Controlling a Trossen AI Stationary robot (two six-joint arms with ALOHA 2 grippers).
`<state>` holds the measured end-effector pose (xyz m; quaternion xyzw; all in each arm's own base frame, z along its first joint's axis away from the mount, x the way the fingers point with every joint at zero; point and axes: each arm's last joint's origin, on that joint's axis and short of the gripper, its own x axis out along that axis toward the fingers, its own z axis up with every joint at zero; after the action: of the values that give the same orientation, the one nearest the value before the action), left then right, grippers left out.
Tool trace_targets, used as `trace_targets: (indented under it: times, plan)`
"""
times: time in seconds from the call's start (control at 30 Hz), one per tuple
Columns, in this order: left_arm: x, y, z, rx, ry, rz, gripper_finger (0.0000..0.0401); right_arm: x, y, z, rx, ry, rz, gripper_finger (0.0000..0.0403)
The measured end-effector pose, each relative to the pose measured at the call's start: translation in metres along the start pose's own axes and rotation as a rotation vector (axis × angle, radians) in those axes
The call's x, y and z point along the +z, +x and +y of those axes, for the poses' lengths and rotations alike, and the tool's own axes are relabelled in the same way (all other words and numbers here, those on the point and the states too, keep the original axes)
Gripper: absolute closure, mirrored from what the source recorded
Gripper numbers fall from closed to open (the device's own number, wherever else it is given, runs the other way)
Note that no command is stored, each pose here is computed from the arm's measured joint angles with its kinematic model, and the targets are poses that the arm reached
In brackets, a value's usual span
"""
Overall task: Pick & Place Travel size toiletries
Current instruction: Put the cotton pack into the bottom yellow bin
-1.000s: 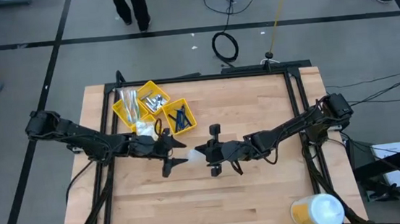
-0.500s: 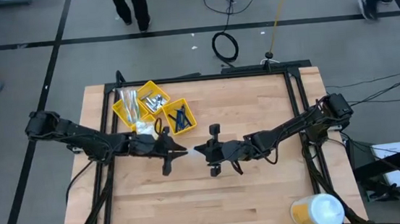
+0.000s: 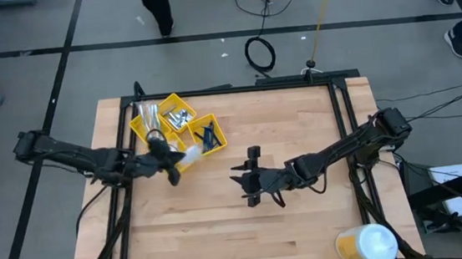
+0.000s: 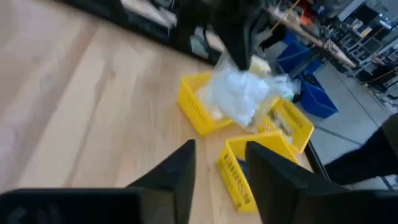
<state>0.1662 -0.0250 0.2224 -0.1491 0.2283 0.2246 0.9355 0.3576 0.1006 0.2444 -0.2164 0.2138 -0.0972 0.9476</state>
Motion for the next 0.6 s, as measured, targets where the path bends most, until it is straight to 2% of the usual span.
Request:
trace_targets:
  times: [0.17, 0.33, 0.47, 0.6]
  plan:
    - [-0.015, -0.013, 0.017, 0.156, -0.167, 0.08, 0.04, 0.004, -0.004, 0.002, 0.002, 0.004, -0.018, 0.024]
    - [-0.026, -0.012, 0.022, 0.225, -0.254, 0.181, 0.0401, 0.004, -0.005, 0.001, -0.001, 0.012, -0.019, 0.0222]
    - [-0.032, -0.006, 0.018, 0.213, -0.257, 0.275, 0.0401, 0.004, -0.005, 0.0, -0.001, 0.012, -0.019, 0.0221]
    - [-0.038, 0.003, 0.016, 0.255, -0.224, 0.325, 0.0401, 0.004, -0.005, 0.0, -0.001, 0.012, -0.019, 0.0225]
